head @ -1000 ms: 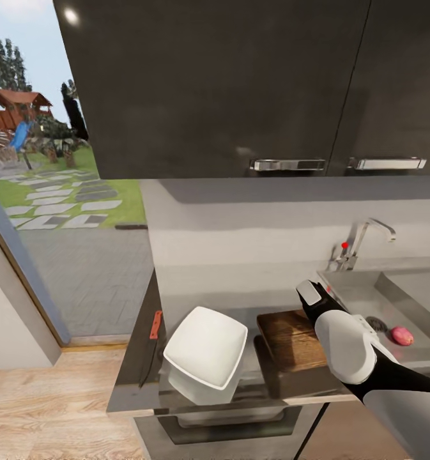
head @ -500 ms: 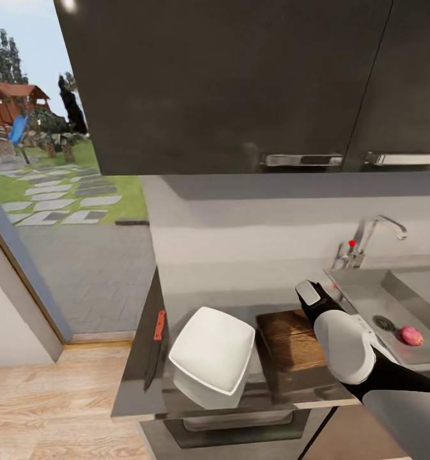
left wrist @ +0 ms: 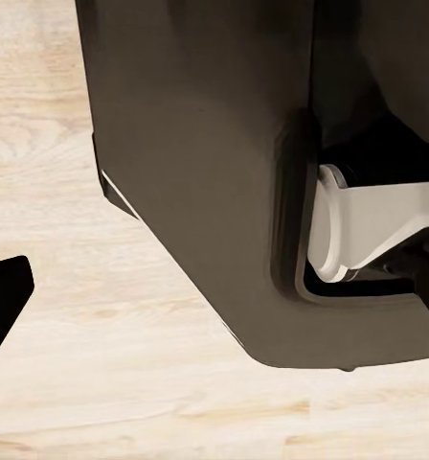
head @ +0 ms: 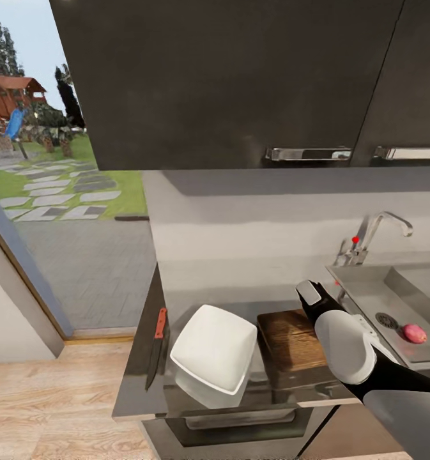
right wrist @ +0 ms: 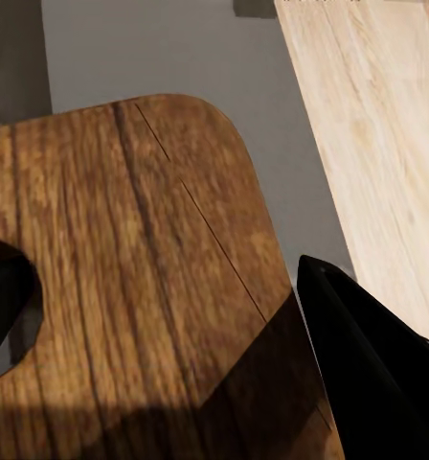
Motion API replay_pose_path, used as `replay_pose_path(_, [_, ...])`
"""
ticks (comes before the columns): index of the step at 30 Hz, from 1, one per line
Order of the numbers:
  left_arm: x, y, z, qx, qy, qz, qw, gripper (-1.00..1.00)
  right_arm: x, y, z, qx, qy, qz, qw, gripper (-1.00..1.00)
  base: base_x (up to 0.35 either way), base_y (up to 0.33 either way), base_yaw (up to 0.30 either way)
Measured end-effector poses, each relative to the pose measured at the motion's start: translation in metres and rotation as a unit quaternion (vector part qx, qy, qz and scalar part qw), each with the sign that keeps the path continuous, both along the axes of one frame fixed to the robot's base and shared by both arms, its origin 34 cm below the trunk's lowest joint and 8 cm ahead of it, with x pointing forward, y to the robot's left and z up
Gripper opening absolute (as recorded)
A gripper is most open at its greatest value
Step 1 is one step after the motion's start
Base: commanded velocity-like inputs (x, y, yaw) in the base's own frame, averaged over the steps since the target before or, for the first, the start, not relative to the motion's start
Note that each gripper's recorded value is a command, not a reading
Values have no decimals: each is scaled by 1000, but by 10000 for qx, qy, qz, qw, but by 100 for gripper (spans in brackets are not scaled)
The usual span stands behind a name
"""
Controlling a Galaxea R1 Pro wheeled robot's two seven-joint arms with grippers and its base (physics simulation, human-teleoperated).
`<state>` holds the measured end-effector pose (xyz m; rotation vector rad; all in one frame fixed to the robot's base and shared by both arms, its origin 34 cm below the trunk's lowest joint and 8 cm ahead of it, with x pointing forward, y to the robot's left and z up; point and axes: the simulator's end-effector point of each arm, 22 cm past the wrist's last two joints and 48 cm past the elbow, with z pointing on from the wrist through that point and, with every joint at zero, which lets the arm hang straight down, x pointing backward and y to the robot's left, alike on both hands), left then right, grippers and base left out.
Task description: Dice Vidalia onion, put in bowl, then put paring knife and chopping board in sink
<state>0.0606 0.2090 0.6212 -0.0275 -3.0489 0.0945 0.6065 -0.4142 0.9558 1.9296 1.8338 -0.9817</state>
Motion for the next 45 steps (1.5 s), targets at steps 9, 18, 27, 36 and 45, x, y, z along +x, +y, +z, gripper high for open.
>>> replay_pose_path(9, [-5,0,1,3,72,-4,10000,100,0,-3,-5,-42,31,-47,10000,-100,0,-121,0])
replay_pose_path(18, [-9,0,1,0,119,-1,9999,100,0,-3,-9,-52,62,-54,10000,-100,0,-67,0])
replay_pose_path(27, [-9,0,1,1,121,6,9999,100,0,-3,-9,-50,58,-56,10000,-100,30,-3,0])
replay_pose_path(36, [-9,0,1,1,122,5,9999,100,0,-2,-9,-43,55,-46,10000,-100,169,0,0])
replay_pose_path(45, [-9,0,1,1,123,4,9999,100,1,-1,-10,-32,50,-41,10000,-100,10,0,0])
